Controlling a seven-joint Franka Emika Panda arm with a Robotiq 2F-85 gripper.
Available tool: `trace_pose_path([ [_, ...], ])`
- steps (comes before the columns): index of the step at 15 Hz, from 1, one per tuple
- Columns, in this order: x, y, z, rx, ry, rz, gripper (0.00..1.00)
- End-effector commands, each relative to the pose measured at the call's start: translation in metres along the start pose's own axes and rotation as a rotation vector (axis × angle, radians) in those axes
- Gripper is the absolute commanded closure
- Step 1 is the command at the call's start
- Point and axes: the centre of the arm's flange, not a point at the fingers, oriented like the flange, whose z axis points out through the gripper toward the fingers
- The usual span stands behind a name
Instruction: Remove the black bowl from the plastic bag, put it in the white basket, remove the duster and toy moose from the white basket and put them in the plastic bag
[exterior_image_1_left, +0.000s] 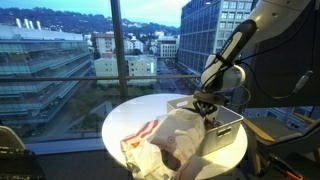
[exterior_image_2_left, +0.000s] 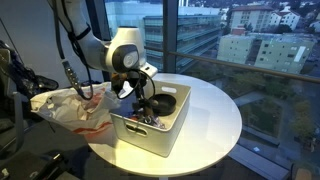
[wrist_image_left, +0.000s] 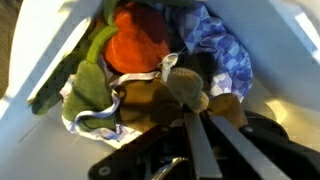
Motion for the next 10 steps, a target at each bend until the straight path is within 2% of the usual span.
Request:
trace_pose_path([
  [1,-0.001,-0.003,-0.040,-0.032,0.032,-0.010,0.98],
  [4,0.002,-0.006,-0.081,-0.014,0.147,-0.036,0.98],
  [10,-0.006,-0.009,-0.174,0.124,0.405,-0.076,0.98],
])
